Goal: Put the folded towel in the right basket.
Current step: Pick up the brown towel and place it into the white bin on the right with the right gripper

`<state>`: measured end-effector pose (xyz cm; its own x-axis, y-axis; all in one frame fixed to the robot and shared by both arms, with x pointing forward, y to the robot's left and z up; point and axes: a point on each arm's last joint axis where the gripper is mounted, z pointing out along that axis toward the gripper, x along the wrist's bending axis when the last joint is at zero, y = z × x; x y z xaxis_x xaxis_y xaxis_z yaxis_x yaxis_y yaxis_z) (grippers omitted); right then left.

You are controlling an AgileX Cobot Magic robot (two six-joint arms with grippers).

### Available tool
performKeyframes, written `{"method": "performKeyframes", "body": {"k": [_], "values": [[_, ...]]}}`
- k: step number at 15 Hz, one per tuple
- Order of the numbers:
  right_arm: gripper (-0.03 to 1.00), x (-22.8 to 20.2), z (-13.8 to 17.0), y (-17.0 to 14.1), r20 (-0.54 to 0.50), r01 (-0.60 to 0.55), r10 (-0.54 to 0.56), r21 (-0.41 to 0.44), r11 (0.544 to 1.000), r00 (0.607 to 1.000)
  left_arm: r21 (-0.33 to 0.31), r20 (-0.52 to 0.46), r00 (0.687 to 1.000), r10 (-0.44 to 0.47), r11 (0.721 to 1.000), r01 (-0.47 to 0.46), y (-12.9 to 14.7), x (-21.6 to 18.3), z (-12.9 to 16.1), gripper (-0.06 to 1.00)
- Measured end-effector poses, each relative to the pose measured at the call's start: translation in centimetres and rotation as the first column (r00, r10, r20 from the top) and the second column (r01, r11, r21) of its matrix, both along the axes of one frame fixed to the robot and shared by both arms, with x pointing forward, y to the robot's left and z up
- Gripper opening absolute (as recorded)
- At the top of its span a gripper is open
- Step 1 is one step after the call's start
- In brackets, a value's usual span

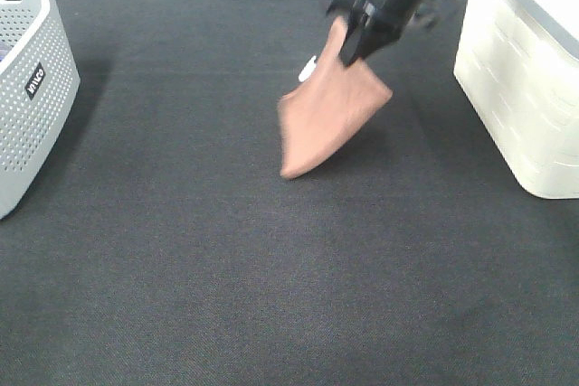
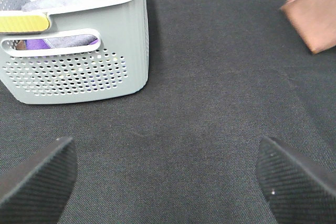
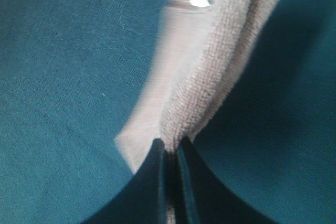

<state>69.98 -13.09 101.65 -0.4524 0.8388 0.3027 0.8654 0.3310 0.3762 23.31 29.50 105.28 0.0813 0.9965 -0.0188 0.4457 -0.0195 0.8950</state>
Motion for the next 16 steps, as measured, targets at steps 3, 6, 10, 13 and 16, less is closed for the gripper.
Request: {"method": "performKeyframes", "body": {"k": [3,6,10,13,16], "values": [[0.0,-0.5,5.0,-1.2,0.12,0.036,-0.026,-0.076,0.996,0.992,0.0,0.0,1.0,0.0,1.0,0.0,0.0,0.0,0.0,0.88],[0.0,-2.3,11.5,-2.7,0.288,0.109,-0.074,-0.108,0.988,0.955,0.0,0.0,1.0,0.0,1.0,0.0,0.0,0.0,0.0,0.88],[0.0,-5.4,18.2,-6.5,0.446,0.207,-0.134,-0.12,0.971,0.885,0.0,0.0,1.0,0.0,1.0,0.0,0.0,0.0,0.0,0.88],[0.0,-6.5,21.1,-12.8,0.5,0.354,-0.27,-0.079,0.932,0.823,0.0,0.0,1.0,0.0,1.0,0.0,0.0,0.0,0.0,0.88],[0.0,-6.7,21.2,-20.6,0.476,0.5,-0.432,-0.019,0.866,0.766,0.0,0.0,1.0,0.0,1.0,0.0,0.0,0.0,0.0,0.88]]}}
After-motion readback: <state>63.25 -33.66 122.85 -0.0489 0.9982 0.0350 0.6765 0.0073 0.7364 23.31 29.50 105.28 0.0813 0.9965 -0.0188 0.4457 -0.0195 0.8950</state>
